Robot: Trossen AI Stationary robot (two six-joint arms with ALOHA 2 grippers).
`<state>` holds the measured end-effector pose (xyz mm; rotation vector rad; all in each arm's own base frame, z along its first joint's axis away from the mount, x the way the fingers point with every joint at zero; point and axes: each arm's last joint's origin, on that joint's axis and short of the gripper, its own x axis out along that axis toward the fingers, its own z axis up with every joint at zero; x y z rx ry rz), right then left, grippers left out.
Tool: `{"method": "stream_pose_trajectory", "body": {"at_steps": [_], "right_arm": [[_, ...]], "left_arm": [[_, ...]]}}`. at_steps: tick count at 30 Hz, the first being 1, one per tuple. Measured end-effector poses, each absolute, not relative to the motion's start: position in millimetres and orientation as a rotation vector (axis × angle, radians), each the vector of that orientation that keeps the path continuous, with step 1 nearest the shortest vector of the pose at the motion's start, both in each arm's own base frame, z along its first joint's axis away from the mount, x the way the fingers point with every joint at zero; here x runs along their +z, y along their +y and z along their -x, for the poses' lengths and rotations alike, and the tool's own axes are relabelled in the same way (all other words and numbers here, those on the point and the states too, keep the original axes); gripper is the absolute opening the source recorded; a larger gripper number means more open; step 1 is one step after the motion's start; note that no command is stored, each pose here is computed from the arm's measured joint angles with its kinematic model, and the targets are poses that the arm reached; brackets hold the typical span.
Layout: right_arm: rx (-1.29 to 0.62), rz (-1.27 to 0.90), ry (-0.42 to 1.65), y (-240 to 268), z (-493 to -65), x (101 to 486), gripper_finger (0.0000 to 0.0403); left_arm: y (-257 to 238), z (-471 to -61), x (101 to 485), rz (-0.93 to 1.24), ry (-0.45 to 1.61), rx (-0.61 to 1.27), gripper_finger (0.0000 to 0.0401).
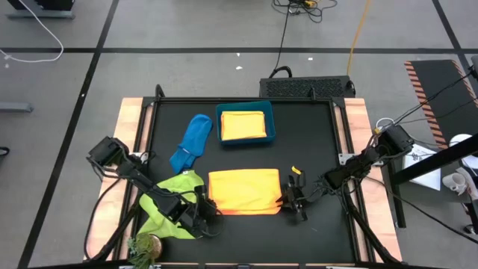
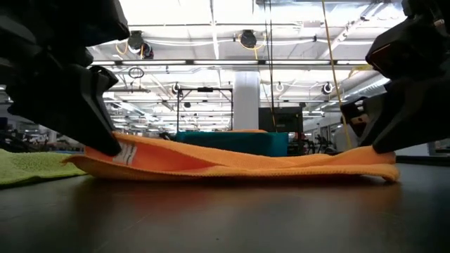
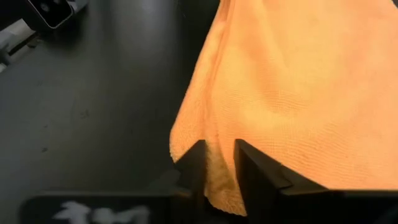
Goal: Fold microfiber towels
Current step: Fold the orange microfiber cloth
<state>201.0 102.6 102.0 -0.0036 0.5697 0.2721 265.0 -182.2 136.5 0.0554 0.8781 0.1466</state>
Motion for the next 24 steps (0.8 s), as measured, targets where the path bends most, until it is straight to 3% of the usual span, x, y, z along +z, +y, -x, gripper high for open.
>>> {"method": "stream_pose_trajectory", "body": {"at_steps": [3, 5, 18, 24], "right_arm": [[0.277, 0.007, 0.564, 102.8, -201.1, 102.8, 0.0019], [0.280, 0.015, 0.563, 102.8, -201.1, 102.7, 0.0007], [0.326, 0.050, 0.398, 109.0, -207.3, 117.8, 0.0001], [0.360, 0.049, 0.446, 117.9, -203.0, 115.3, 0.0001]], "left_arm": [[-180.8, -263.4, 141.4, -0.073, 0.876, 0.142, 0.0006], [-179.9, -262.8, 147.3, -0.081, 0.858, 0.141, 0.0004], [-163.1, -245.3, 178.7, -0.168, 0.848, 0.226, 0.0002], [-167.2, -244.7, 175.6, -0.126, 0.885, 0.175, 0.0001]]}}
